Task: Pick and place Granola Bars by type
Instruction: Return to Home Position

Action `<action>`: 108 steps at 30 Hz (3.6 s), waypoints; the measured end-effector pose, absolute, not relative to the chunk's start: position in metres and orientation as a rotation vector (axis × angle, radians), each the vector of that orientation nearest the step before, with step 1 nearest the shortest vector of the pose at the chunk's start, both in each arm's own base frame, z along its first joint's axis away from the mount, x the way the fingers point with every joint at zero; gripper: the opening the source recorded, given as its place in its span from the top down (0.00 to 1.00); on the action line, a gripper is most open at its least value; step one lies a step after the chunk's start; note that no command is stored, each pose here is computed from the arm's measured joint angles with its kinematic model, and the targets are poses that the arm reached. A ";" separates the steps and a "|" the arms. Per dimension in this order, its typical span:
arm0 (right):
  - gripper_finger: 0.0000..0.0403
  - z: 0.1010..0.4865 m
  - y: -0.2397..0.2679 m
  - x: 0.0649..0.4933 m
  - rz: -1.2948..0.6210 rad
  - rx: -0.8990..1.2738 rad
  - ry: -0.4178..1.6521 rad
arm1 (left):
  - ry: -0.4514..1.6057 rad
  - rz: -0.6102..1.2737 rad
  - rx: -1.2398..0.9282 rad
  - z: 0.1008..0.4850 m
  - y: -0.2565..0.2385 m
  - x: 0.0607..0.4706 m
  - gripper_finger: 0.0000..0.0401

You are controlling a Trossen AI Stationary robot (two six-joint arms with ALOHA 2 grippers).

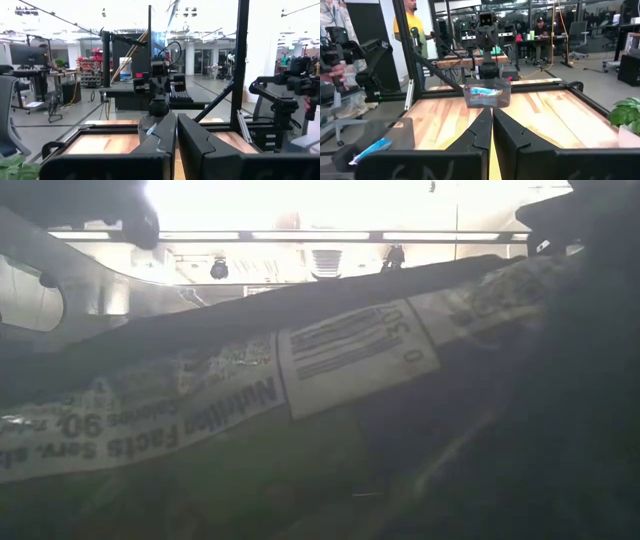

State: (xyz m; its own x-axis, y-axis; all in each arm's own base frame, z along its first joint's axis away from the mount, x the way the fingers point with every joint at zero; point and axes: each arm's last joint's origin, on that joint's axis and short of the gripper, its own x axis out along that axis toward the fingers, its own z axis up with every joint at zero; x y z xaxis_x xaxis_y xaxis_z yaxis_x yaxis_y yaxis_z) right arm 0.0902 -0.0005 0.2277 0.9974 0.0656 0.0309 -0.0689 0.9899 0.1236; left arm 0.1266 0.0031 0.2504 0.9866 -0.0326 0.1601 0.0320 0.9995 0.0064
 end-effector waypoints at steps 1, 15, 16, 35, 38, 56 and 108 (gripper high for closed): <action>0.98 0.225 0.000 0.090 0.068 0.125 -0.027 | -0.171 -0.032 0.004 0.246 0.003 0.126 1.00; 0.98 0.195 -0.001 0.091 0.067 0.041 -0.056 | -0.185 -0.034 -0.013 0.212 0.003 0.125 1.00; 0.98 0.193 -0.001 0.092 0.067 0.042 -0.065 | -0.183 -0.032 -0.011 0.211 0.003 0.125 1.00; 0.98 0.174 -0.001 0.098 0.068 0.061 -0.079 | -0.050 -0.018 -0.029 0.198 0.004 0.126 1.00; 0.98 0.174 -0.001 0.098 0.067 0.062 -0.078 | -0.036 -0.018 -0.044 0.191 0.004 0.126 1.00; 0.98 0.174 -0.001 0.098 0.069 0.088 -0.077 | -0.012 0.007 -0.066 0.173 0.004 0.114 1.00; 0.98 0.167 -0.001 0.099 0.063 0.044 -0.007 | 0.006 0.104 -0.060 0.166 0.006 0.104 1.00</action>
